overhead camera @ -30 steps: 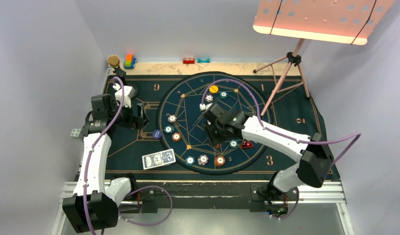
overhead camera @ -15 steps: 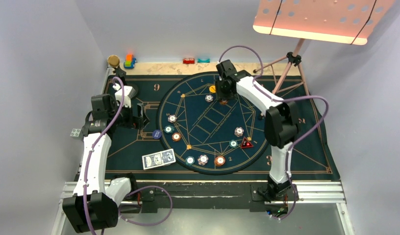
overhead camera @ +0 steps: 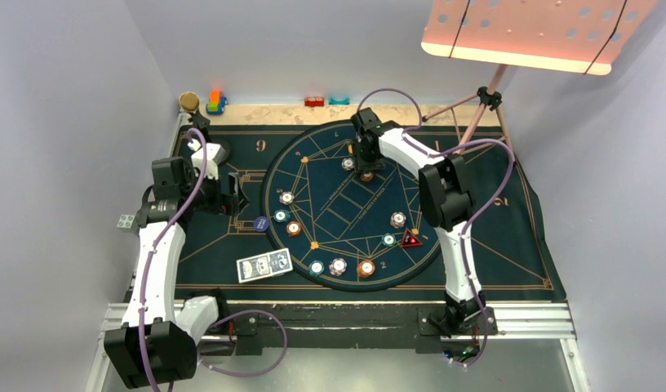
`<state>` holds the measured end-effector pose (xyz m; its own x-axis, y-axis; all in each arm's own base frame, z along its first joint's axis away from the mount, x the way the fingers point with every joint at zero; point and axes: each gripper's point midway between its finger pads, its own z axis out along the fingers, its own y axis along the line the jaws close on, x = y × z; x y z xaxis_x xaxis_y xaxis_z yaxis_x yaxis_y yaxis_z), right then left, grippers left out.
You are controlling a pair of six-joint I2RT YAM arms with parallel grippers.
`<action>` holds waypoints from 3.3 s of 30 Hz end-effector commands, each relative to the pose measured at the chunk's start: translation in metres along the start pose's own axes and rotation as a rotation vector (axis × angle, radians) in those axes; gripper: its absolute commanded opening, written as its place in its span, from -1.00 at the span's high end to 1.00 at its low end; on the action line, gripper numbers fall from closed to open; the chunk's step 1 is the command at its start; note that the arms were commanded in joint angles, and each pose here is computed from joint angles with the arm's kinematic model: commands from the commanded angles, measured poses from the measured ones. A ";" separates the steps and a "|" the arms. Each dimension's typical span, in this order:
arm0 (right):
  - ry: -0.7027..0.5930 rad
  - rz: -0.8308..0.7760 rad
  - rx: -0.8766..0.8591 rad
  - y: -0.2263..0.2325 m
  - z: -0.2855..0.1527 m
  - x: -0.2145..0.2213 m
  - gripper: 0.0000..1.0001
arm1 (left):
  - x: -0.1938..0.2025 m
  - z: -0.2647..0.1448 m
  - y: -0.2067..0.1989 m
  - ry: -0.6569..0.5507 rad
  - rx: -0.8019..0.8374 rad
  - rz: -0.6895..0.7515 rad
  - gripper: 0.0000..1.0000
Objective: Distribute texas hold em gaming equipment
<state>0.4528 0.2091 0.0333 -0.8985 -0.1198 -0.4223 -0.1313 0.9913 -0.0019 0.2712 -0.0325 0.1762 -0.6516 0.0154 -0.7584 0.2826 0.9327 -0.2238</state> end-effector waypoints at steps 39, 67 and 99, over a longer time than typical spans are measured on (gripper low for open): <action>-0.009 -0.120 -0.206 0.054 -0.162 0.206 -0.87 | -0.006 -0.003 -0.002 -0.039 0.019 0.038 -0.99; 0.137 -0.196 -0.204 0.069 -0.119 0.277 -0.17 | -0.006 -0.002 -0.001 -0.037 0.013 0.035 -0.99; 0.044 0.282 -0.073 -0.022 -0.115 0.246 0.52 | -0.003 -0.003 -0.008 -0.044 0.050 0.070 -0.99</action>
<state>0.1688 0.1412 0.0248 -0.9468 0.0899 -0.3092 0.0595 0.9926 0.1063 0.2668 -0.0353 0.1751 -0.6391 0.0386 -0.7682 0.3130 0.9254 -0.2138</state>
